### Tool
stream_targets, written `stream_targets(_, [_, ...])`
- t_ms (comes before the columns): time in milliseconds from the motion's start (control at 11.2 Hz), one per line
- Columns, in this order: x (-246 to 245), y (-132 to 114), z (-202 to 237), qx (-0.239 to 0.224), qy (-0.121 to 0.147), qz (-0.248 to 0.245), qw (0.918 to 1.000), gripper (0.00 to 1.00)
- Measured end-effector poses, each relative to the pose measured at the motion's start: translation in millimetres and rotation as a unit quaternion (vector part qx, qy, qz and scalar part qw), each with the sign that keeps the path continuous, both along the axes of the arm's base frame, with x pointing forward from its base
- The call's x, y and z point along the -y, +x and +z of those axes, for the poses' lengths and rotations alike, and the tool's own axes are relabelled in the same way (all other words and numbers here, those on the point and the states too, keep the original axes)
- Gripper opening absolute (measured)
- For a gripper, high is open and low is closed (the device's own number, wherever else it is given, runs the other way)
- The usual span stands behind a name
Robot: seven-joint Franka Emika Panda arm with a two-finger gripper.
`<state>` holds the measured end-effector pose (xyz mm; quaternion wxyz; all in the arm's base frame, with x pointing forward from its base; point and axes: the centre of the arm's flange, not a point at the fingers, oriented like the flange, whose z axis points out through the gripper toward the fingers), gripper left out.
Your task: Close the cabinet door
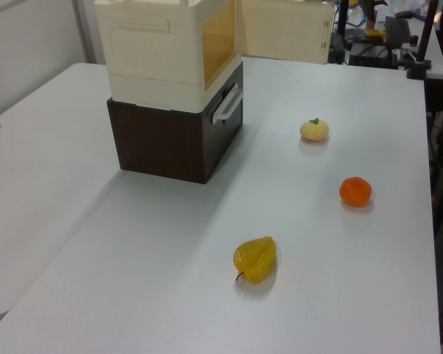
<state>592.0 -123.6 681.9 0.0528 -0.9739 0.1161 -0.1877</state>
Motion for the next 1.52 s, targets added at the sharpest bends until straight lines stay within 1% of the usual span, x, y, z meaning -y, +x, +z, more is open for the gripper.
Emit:
stream_targets(269, [-48.2,14.0,-3.6,0.013,0.008,0.034,0.9993,0.01])
stream_targets(359, [-62.2,22.2,-7.5,0.025,0.015,0.034,0.999,0.01])
stream_targets(538, [-83.9,38.4,-16.0,0.052,0.021,0.03,0.998,0.01])
stream_targets(717, [-109.5,60.5,-26.5,0.099,0.026,0.016,0.9946,0.01])
stream_targets(896, [-121.5,76.8,-33.6,0.143,0.033,-0.005,0.9891,0.01])
stream_targets(1076, [-120.9,82.8,-39.3,0.153,0.035,-0.015,0.9875,0.01])
stream_targets(1524, [-119.9,82.8,-38.5,0.154,0.036,-0.017,0.9873,0.01])
